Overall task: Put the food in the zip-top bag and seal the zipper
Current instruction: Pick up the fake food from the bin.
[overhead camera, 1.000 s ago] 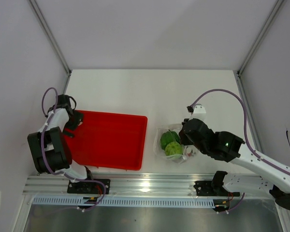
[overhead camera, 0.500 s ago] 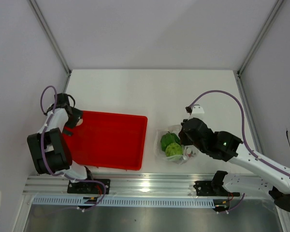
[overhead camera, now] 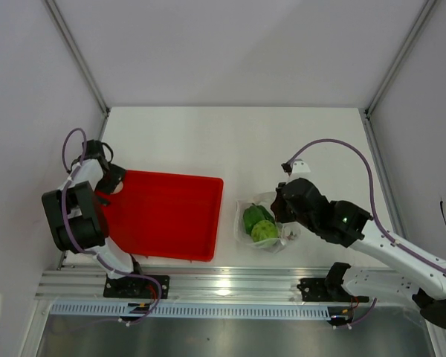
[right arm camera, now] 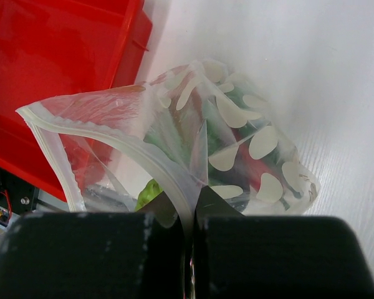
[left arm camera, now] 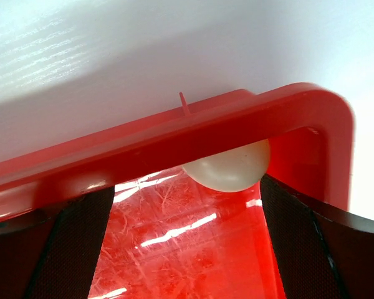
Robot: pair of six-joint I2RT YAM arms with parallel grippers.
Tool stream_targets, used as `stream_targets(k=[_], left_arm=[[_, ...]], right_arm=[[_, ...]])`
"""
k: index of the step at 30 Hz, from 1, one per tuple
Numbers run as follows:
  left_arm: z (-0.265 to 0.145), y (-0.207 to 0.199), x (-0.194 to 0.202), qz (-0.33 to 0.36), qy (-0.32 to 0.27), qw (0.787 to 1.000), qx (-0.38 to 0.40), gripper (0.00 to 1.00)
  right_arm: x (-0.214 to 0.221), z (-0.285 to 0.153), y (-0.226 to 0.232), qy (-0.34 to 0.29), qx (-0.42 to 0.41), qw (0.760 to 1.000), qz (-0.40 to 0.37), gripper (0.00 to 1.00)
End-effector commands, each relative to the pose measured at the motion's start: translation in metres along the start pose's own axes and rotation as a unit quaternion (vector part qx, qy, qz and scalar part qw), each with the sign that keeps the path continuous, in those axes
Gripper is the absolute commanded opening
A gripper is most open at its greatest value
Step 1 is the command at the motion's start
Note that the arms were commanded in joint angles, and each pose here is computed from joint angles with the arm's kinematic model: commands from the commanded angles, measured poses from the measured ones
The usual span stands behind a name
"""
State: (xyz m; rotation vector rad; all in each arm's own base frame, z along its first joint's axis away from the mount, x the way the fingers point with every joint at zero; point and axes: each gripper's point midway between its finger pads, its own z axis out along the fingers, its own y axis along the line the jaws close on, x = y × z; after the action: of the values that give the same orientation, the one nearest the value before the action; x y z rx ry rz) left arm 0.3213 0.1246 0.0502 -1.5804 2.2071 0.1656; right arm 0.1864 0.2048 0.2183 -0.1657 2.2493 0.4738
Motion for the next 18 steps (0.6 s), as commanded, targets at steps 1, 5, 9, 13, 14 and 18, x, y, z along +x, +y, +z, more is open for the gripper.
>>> stream_targets(k=[1, 5, 9, 13, 14, 18], left_arm=[[0.005, 0.0, -0.009, 0.005, -0.006, 1.0, -0.005, 0.99], [0.007, 0.006, -0.011, 0.009, -0.017, 1.0, -0.02, 1.0], [0.005, 0.01, -0.008, 0.009, -0.015, 1.0, -0.023, 1.0], [-0.003, 0.011, -0.01, 0.021, -0.034, 0.999, 0.001, 0.99], [-0.012, 0.008, -0.016, 0.022, -0.049, 0.998, 0.018, 0.99], [-0.022, 0.001, -0.025, 0.046, -0.078, 0.994, 0.053, 1.0]], right_arm=[[-0.007, 0.004, 0.005, -0.011, -0.019, 1.0, -0.002, 0.0], [-0.008, 0.005, 0.004, -0.008, -0.025, 1.0, -0.002, 0.0], [-0.013, 0.002, 0.002, -0.016, -0.029, 0.999, 0.002, 0.0], [-0.018, 0.002, 0.0, -0.025, -0.03, 0.999, 0.006, 0.0], [-0.019, 0.002, -0.002, -0.026, -0.029, 0.999, 0.008, 0.0], [-0.017, 0.004, -0.006, -0.022, -0.03, 0.999, 0.008, 0.0]])
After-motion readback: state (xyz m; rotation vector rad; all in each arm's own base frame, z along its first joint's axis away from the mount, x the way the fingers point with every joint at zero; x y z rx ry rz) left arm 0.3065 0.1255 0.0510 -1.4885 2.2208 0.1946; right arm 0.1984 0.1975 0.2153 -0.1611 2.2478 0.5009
